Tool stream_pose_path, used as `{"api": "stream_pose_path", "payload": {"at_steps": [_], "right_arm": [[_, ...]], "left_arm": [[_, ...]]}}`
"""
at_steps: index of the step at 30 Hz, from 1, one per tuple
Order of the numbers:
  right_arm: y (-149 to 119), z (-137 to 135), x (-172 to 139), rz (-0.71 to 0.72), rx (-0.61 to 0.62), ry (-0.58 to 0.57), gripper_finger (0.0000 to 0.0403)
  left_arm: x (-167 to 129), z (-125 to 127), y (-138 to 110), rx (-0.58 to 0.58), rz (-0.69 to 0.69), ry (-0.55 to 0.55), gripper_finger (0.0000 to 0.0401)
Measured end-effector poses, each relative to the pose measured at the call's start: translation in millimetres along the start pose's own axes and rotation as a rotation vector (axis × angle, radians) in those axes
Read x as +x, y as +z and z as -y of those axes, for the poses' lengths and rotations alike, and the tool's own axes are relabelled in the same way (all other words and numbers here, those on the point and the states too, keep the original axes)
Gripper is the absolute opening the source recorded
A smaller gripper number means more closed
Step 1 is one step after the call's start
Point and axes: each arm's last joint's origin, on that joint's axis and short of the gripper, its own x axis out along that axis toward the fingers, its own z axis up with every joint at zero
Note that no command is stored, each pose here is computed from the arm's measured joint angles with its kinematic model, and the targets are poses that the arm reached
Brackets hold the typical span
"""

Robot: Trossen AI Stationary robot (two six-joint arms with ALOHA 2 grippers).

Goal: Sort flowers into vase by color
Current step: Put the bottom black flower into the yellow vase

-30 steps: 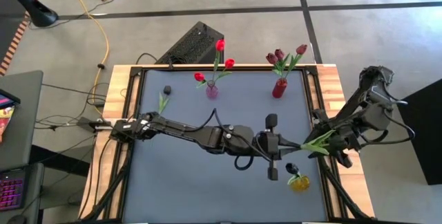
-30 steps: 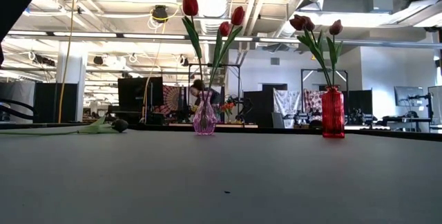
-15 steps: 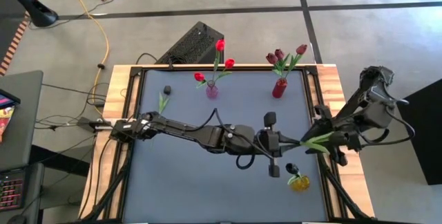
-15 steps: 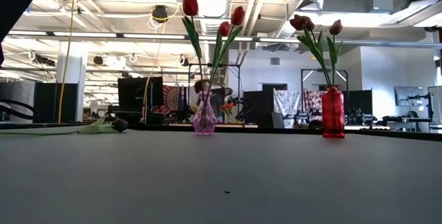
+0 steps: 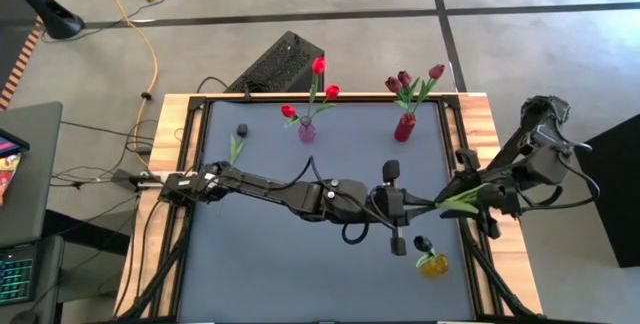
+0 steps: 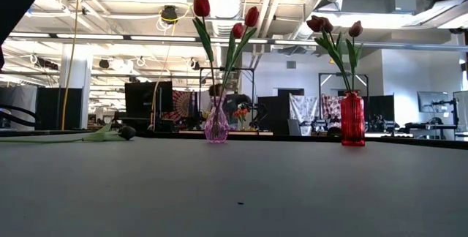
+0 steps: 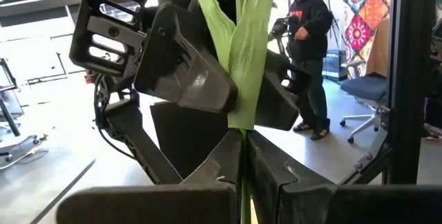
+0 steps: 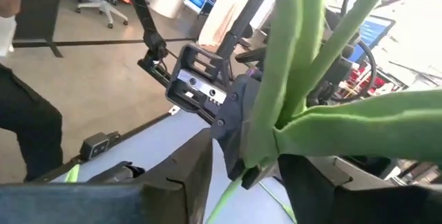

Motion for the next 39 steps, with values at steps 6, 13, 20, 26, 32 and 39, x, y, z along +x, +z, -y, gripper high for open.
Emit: {"api": "stream_pose_path", "payload": {"at_steps": [6, 13, 20, 26, 32, 39], "right_arm": [[-0.1, 0.4, 0.0, -0.006, 0.000, -0.013, 0.0124], [-0.2, 0.4, -0.1, -0.006, 0.010, -0.012, 0.0050], [-0.8, 0.2, -0.2, -0.011, 0.115, -0.010, 0.0034], [-0.4, 3.6, -4.8, -0.019, 0.289, -0.010, 0.0042], [5.7, 20.1, -25.1, -0.099, 0.393, 0.017, 0.0040], [2.4, 28.9, -47.7, -0.257, 0.643, 0.153, 0.0039]], "left_arm": [[0.1, -0.3, -0.2, 0.001, 0.000, 0.000, 0.0000], [0.2, -0.7, -0.2, 0.001, -0.001, -0.001, 0.0000], [-1.2, -0.1, -1.0, 0.105, -0.035, 0.034, 0.0052], [-16.7, 2.3, 12.2, 0.199, -0.154, 0.146, 0.0142], [-43.0, 0.5, 30.2, 0.188, -0.304, 0.082, 0.0198], [-59.9, 2.1, 30.3, 0.148, -0.444, 0.052, 0.0198]]}}
